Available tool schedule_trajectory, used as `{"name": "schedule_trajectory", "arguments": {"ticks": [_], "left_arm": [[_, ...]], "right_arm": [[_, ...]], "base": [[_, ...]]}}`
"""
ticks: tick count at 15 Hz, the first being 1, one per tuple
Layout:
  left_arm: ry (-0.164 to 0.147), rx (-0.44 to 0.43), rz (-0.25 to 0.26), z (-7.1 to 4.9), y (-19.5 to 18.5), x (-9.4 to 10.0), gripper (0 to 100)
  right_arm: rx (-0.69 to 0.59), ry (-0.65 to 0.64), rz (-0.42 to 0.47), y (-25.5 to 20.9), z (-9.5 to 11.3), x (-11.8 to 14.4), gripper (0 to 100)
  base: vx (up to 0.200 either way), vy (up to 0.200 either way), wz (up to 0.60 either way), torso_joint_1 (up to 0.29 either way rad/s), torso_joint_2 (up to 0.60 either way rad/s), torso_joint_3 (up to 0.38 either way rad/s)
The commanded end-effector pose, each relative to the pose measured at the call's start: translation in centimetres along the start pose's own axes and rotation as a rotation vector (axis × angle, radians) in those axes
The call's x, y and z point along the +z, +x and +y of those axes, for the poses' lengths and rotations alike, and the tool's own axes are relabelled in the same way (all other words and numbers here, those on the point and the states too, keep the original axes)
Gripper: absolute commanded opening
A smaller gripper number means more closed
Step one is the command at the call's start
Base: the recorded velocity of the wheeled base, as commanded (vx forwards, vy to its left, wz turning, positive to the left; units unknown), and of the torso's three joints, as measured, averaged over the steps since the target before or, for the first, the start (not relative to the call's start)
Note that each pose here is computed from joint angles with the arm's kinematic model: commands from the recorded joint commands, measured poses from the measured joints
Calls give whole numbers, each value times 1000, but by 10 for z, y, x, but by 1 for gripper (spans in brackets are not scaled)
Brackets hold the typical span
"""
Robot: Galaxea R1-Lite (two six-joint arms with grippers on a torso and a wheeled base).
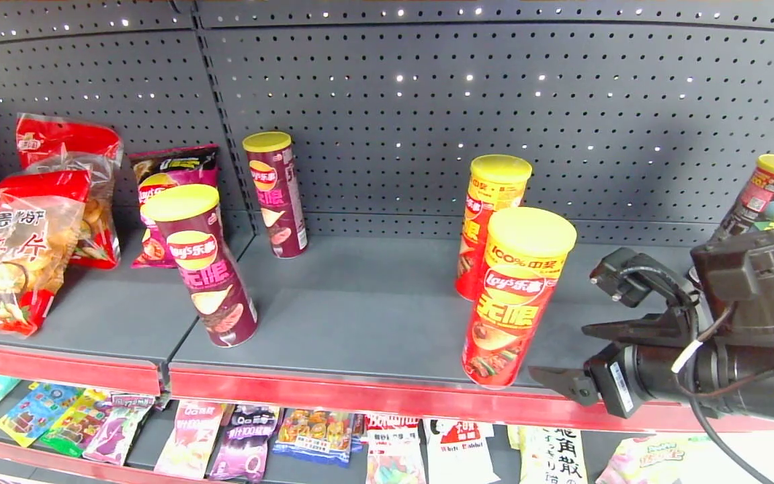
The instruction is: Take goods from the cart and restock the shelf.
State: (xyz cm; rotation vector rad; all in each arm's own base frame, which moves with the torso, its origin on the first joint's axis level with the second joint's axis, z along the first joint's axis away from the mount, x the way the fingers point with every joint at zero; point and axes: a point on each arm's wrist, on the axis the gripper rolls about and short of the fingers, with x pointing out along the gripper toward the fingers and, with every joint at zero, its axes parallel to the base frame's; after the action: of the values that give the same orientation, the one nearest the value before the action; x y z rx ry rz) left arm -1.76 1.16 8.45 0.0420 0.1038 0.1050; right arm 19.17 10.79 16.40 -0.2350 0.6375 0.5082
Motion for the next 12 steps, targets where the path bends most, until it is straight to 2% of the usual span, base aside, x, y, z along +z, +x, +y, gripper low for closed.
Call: {"name": "schedule_trajectory", "arguments": {"ticks": [1, 7, 12], "left_arm": [[0, 0, 2, 0, 0, 0, 100], [0, 0, 2, 0, 0, 0, 100], [0, 0, 2, 0, 0, 0, 100]], "right_arm": [[6, -6, -2, 0, 2, 0, 100], [5, -5, 12, 5, 2, 1, 100], [-20, 7, -14, 16, -3, 3, 100]], "base": [[0, 0, 0, 0, 0, 0], [0, 0, 0, 0, 0, 0], [0, 0, 0, 0, 0, 0]]}}
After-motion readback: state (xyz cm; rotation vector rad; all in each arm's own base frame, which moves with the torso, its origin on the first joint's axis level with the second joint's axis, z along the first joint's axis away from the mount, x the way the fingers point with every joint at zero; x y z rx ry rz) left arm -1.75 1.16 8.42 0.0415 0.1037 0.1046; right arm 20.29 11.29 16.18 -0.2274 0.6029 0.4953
